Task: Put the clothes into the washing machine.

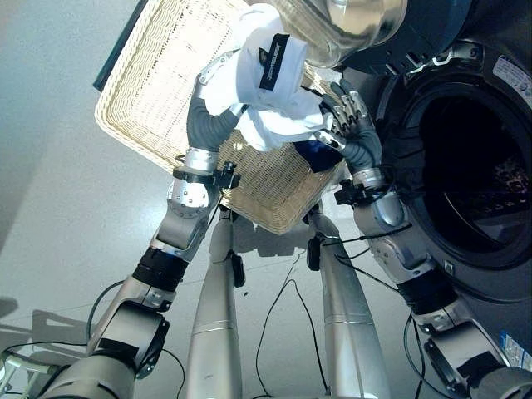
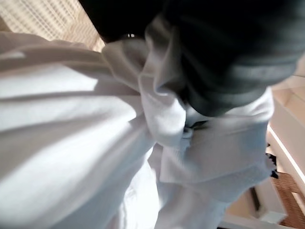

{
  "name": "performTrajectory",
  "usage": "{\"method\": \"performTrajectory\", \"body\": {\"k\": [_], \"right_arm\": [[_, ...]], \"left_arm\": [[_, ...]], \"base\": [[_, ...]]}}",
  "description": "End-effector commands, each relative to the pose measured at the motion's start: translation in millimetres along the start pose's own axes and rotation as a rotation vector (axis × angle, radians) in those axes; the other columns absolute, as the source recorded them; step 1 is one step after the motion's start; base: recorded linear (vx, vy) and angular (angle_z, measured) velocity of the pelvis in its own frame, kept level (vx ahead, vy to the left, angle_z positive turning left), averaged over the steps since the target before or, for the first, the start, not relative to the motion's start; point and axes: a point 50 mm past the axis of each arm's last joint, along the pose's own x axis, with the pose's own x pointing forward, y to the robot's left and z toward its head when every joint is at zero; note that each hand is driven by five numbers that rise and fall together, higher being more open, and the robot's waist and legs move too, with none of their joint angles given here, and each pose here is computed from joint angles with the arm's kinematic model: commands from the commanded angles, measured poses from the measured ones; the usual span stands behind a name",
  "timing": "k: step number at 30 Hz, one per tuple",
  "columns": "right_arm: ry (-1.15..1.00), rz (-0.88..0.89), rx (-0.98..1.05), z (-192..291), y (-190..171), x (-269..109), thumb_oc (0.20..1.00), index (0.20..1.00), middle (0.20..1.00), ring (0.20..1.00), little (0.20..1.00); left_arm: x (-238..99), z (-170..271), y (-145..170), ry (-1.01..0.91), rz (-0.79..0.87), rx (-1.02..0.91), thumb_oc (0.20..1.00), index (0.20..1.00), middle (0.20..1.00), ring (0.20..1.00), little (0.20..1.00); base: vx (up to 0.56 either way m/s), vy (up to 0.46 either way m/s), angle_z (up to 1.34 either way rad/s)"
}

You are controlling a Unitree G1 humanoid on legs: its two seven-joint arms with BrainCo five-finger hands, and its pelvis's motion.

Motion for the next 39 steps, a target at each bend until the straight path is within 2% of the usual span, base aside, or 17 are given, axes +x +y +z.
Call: {"method": "performTrajectory", "body": {"k": [1,14,24,25,26,27,35,39], "right_arm": [[-0.103,0.086,0.047,24,16,1,1.000,1.000,1.000,1.000,1.000],[-0.161,0.197,0.155,37,42,12,1.000,1.000,1.000,1.000,1.000],[-0.088,0.276,0.204,30,60,18,1.000,1.000,1.000,1.000,1.000],[-0.089,0.280,0.212,30,62,19,0.818,0.818,0.818,0.818,0.818],[-0.086,0.283,0.221,30,63,19,0.595,0.595,0.595,0.595,0.595],[-0.082,0.294,0.239,30,64,21,0.200,0.200,0.200,0.200,0.200],[-0.083,0.316,0.268,31,68,23,0.200,0.200,0.200,0.200,0.200],[-0.089,0.328,0.283,32,70,22,0.200,0.200,0.200,0.200,0.200]], "left_arm": [[18,45,-13,-0.264,-0.085,-0.070,0.200,0.200,0.200,0.200,0.200],[24,49,-33,-0.233,-0.221,-0.179,0.200,0.200,0.200,0.200,0.200],[24,45,-57,-0.183,-0.365,-0.369,0.200,0.200,0.200,0.200,0.200],[24,44,-59,-0.175,-0.377,-0.387,0.200,0.200,0.200,0.200,0.200],[24,44,-62,-0.171,-0.387,-0.393,0.200,0.200,0.200,0.200,0.200],[24,42,-66,-0.159,-0.412,-0.417,0.200,0.200,0.200,0.200,0.200],[23,43,-76,-0.158,-0.462,-0.472,0.200,0.200,0.200,0.200,0.200],[23,43,-80,-0.152,-0.460,-0.431,0.200,0.200,0.200,0.200,0.200]], "base": [[0.00,0.000,0.00],[0.00,-0.012,0.02],[0.00,0.000,0.00],[0.00,0.000,0.00],[0.00,0.000,0.00],[0.00,0.000,0.00],[0.00,0.000,0.00],[0.00,0.000,0.00]]}}
